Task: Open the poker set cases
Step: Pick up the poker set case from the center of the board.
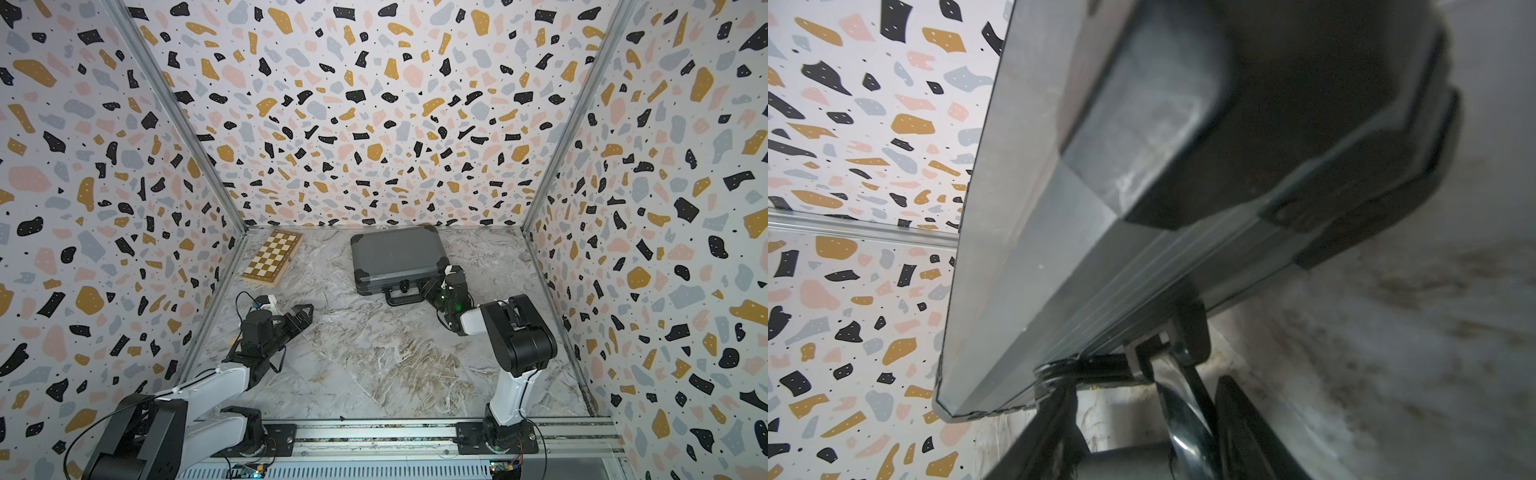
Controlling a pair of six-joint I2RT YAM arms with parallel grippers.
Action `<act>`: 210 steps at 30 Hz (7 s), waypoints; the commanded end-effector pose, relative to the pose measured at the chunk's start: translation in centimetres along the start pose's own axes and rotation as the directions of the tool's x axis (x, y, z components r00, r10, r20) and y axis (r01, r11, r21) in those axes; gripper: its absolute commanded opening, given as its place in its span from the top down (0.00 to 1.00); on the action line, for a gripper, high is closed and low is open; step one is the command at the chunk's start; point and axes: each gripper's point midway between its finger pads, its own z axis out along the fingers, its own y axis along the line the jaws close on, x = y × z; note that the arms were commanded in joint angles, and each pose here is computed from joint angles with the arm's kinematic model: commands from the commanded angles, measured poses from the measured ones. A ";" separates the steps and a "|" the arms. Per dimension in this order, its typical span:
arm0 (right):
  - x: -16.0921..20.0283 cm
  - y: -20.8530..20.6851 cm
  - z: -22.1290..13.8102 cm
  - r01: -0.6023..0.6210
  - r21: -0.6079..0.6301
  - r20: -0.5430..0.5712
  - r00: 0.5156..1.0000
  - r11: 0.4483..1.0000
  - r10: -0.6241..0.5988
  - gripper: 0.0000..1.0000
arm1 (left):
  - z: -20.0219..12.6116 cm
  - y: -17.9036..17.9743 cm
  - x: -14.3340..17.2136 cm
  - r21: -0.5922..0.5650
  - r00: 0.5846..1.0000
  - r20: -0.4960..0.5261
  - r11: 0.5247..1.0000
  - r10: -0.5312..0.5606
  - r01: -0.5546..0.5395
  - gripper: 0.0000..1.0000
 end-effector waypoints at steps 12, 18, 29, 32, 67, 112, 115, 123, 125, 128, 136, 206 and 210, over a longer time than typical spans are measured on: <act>3.0 0.6 -1.3 0.268 -0.070 -0.192 0.941 0.961 -0.277 0.23 | -0.2 -1.4 -1.3 0.049 0.999 0.039 0.999 0.008 -0.010 0.01; 3.8 0.6 -0.5 0.243 -0.140 -0.233 0.934 0.960 -0.270 0.09 | 0.1 -1.5 -1.1 0.057 1.000 0.027 0.998 0.002 -0.003 0.01; 3.0 2.8 -0.5 0.201 -0.228 -0.186 0.951 0.953 -0.245 0.26 | 0.6 -1.6 -1.0 0.067 1.000 0.016 0.998 -0.006 0.005 0.01; 2.4 3.0 -1.0 0.205 -0.212 -0.152 0.959 0.956 -0.239 0.29 | 0.7 -1.7 -1.0 0.070 1.000 0.015 0.998 -0.008 0.006 0.01; 0.1 1.8 0.8 -0.051 -0.175 -0.046 0.998 0.983 0.044 0.83 | -2.0 -2.8 -2.1 0.085 0.995 0.075 0.994 0.066 -0.072 0.01; 0.0 4.2 0.3 -0.197 -0.182 -0.153 0.973 0.963 0.170 0.90 | 11.4 -21.9 13.4 0.106 -0.251 0.214 -0.278 0.944 -0.955 0.17; 0.0 4.2 0.3 -0.195 -0.183 -0.153 0.974 0.964 0.168 0.90 | 12.0 -22.5 14.3 0.095 -0.265 0.224 -0.291 0.938 -0.952 0.22; 0.0 4.3 0.4 -0.196 -0.183 -0.158 0.973 0.963 0.168 0.90 | 13.0 -23.2 15.7 0.099 -0.287 0.231 -0.316 0.930 -0.944 0.27; 0.0 4.4 0.4 -0.197 -0.185 -0.158 0.973 0.963 0.169 0.90 | 13.4 -23.4 15.9 0.103 -0.288 0.231 -0.317 0.929 -0.943 0.29; 0.0 4.3 0.4 -0.196 -0.184 -0.159 0.973 0.963 0.168 0.90 | 13.9 -23.4 16.3 0.111 -0.296 0.223 -0.326 0.929 -0.939 0.34; -0.4 4.2 0.3 -0.201 -0.183 -0.154 0.973 0.962 0.173 0.90 | 15.0 -22.7 17.0 0.114 -0.319 0.197 -0.345 0.927 -0.932 0.42; -1.2 2.9 -9.7 -0.141 -0.196 -0.015 0.990 0.970 0.141 0.65 | 3.0 -39.8 4.1 0.339 0.525 0.054 0.479 0.849 -0.810 1.00; -1.1 3.5 -8.6 -0.182 -0.249 -0.015 0.983 0.951 0.185 0.64 | 2.7 -40.1 3.5 0.335 0.535 0.072 0.484 0.842 -0.808 1.00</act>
